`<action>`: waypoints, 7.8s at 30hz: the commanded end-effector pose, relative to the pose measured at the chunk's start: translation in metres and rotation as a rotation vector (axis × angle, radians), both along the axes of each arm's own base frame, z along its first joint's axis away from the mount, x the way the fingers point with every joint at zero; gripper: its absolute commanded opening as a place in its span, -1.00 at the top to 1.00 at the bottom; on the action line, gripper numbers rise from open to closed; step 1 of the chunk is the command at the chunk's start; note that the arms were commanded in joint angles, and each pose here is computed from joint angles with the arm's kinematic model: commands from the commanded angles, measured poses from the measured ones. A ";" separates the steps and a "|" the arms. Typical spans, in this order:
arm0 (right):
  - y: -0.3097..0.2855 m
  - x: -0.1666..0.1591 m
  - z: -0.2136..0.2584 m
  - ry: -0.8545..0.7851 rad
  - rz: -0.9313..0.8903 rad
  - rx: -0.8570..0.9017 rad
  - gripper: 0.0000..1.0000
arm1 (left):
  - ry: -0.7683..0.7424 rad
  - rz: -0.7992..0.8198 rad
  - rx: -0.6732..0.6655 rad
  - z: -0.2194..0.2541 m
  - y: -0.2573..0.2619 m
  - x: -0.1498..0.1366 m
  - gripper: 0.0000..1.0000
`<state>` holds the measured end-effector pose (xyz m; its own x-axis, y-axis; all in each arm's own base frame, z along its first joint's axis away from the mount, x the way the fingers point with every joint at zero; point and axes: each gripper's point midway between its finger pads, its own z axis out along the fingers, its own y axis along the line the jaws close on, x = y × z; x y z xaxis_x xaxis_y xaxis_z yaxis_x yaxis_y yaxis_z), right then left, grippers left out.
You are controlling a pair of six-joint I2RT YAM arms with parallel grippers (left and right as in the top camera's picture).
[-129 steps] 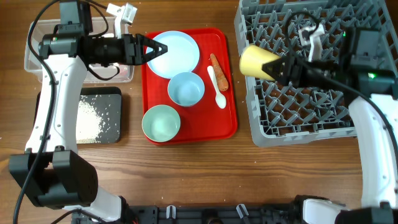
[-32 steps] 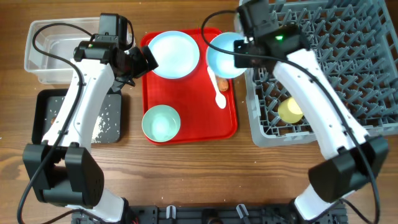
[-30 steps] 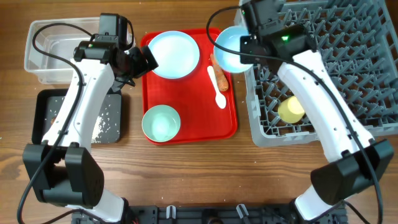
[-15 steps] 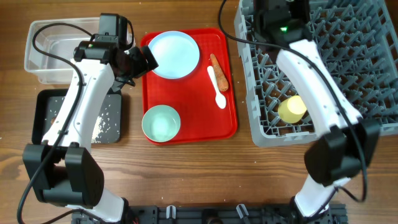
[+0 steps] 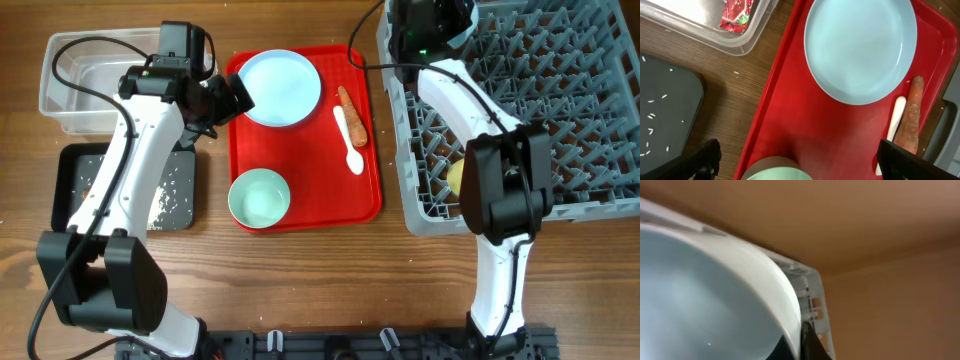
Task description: Sort waste into correct bins and load items into the dishwasher rack
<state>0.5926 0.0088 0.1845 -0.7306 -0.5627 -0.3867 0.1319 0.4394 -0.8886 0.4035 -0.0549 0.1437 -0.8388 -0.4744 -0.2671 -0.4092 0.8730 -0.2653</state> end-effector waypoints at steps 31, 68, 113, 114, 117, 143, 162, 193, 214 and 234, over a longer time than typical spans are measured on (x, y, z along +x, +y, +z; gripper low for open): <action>0.152 -0.081 -0.009 0.160 0.256 0.518 -0.98 | 0.013 0.011 0.005 -0.005 0.002 0.000 -1.00; 0.325 -0.310 -0.164 0.783 -0.149 1.400 0.91 | -0.067 0.302 -0.072 0.004 0.132 0.013 -1.00; -0.011 -0.167 0.001 0.184 -0.151 0.116 0.92 | -0.066 0.302 -0.073 0.004 0.132 0.012 -1.00; -0.011 -0.167 0.001 0.182 -0.150 0.118 0.91 | -0.066 0.302 -0.072 0.004 0.132 0.012 -1.00; -0.007 -0.164 -0.002 0.180 -0.134 0.147 0.91 | -0.067 0.302 -0.072 0.004 0.132 0.013 -1.00; 0.109 -0.171 -0.050 0.360 0.182 0.235 -1.00 | -0.067 0.302 -0.072 0.004 0.132 0.013 -1.00; 0.305 -0.108 -0.094 0.197 0.206 1.561 -0.41 | -0.066 0.302 -0.073 0.004 0.132 0.012 -1.00; 0.204 -0.150 -0.010 0.299 0.315 1.142 0.91 | -0.067 0.302 -0.072 0.004 0.132 0.013 -1.00; -0.094 -0.110 0.094 -0.189 -0.176 0.396 0.91 | -0.067 0.302 -0.072 0.004 0.132 0.013 -1.00; -0.060 -0.093 0.043 -0.071 -0.147 0.375 -0.63 | -0.067 0.302 -0.072 0.004 0.132 0.013 -1.00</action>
